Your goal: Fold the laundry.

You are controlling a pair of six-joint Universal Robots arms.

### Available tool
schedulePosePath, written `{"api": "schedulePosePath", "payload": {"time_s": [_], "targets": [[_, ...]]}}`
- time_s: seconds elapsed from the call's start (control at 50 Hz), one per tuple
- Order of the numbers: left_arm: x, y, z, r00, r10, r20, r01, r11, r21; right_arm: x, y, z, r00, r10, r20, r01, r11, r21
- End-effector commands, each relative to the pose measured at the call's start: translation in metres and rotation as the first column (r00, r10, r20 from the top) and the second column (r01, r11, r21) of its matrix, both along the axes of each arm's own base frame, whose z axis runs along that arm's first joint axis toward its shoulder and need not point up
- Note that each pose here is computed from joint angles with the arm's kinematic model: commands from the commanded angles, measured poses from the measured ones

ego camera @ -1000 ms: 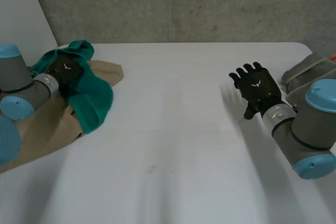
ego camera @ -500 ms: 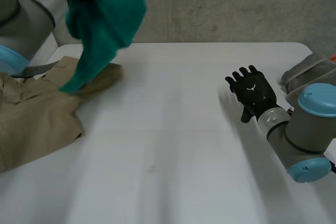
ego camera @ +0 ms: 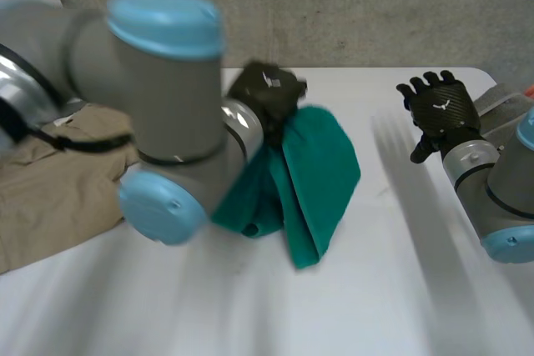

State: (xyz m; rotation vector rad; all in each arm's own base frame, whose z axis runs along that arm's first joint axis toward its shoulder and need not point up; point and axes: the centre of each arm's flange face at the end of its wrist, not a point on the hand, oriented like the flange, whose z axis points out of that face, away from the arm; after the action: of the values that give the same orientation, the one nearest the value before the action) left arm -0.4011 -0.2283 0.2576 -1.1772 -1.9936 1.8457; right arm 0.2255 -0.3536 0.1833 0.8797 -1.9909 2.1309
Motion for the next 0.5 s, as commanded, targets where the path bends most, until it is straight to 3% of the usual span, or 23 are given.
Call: {"api": "schedulePosePath", "payload": {"time_s": [0.02, 0.14, 0.24, 0.32, 0.34, 0.42, 0.5], "targets": [[-0.007, 0.007, -0.021, 0.997, 0.049, -0.055, -0.042, 0.993, 0.113, -0.001, 0.001, 0.002, 0.999, -0.045, 0.021, 0.044, 0.999, 0.023], [0.014, 0.006, 0.017, 0.994, 0.058, -0.095, -0.047, 0.993, 0.108, 0.005, 0.017, 0.011, 0.995, -0.069, 0.07, 0.061, 0.993, 0.105], [0.04, -0.003, 0.04, 0.989, 0.091, -0.116, -0.08, 0.992, 0.094, 0.012, 0.04, 0.015, 0.981, -0.066, 0.183, 0.008, 0.955, 0.298], [0.062, -0.014, 0.045, 0.984, 0.126, -0.124, -0.116, 0.99, 0.085, 0.022, 0.061, 0.011, 0.947, -0.075, 0.312, -0.09, 0.872, 0.481], [0.068, -0.02, 0.045, 0.983, 0.133, -0.128, -0.123, 0.989, 0.077, 0.028, 0.071, 0.005, 0.933, -0.08, 0.35, -0.136, 0.823, 0.551], [0.078, -0.031, 0.032, 0.985, 0.127, -0.114, -0.119, 0.99, 0.071, 0.042, 0.085, -0.018, 0.92, -0.096, 0.379, -0.192, 0.733, 0.653], [0.078, -0.037, 0.016, 0.993, 0.071, -0.095, -0.067, 0.997, 0.048, 0.053, 0.088, -0.039, 0.935, -0.093, 0.342, -0.171, 0.728, 0.663]]}}
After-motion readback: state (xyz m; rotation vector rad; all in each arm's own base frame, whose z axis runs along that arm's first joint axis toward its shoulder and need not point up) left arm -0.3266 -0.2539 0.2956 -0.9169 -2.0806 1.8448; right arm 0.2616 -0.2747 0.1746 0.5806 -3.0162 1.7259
